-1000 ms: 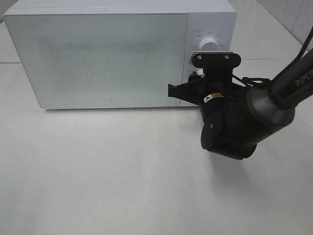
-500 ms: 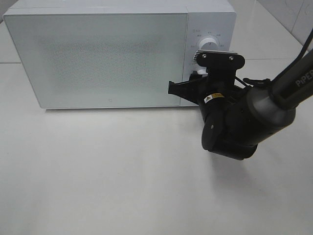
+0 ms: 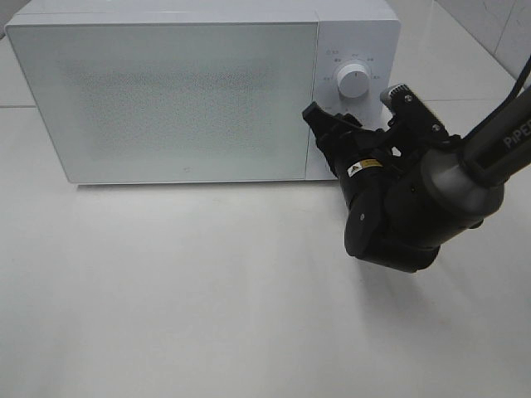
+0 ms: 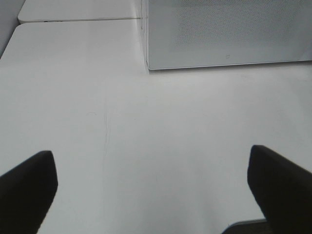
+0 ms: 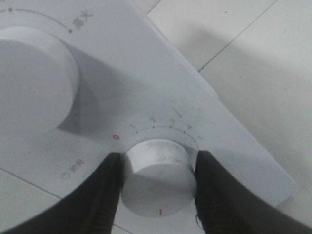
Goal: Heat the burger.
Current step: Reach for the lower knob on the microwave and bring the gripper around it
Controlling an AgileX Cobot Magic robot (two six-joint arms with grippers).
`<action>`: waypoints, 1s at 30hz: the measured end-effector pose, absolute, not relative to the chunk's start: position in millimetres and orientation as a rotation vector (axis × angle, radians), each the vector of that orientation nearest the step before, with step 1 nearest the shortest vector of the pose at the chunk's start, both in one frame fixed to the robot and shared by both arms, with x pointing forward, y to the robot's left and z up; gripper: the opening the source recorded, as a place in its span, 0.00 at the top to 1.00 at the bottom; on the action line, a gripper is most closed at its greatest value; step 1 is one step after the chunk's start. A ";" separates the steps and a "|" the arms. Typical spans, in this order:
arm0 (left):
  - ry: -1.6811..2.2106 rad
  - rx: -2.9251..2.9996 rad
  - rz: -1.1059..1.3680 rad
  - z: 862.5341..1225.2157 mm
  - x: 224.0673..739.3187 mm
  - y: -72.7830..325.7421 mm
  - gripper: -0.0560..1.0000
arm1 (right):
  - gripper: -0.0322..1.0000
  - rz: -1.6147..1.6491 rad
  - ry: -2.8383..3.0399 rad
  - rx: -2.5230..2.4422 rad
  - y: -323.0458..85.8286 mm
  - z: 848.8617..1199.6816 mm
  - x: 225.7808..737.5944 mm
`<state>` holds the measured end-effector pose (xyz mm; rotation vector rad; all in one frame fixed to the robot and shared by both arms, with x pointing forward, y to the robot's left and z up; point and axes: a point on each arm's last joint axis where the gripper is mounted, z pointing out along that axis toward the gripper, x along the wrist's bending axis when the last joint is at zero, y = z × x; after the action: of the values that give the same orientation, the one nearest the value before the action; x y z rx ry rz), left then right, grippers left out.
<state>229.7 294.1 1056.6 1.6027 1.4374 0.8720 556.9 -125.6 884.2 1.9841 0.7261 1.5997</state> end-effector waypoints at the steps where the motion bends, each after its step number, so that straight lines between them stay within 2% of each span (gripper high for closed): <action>1: 1.437 1.603 0.872 1056.6 229.7 294.1 0.02 | 0.54 1.600 0.726 1.984 -125.6 884.2 556.9; 17: 1.437 1.603 0.872 1056.6 229.7 294.1 0.02 | 0.54 1.715 0.545 2.115 -125.6 883.9 556.8; 30: 1.437 1.603 0.872 1056.6 229.7 294.1 0.02 | 0.54 1.910 0.129 2.343 -125.9 883.6 556.7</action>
<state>229.7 294.1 1056.6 1.6027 1.4374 0.8720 556.7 -125.9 883.6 2.3427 0.1295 1.9098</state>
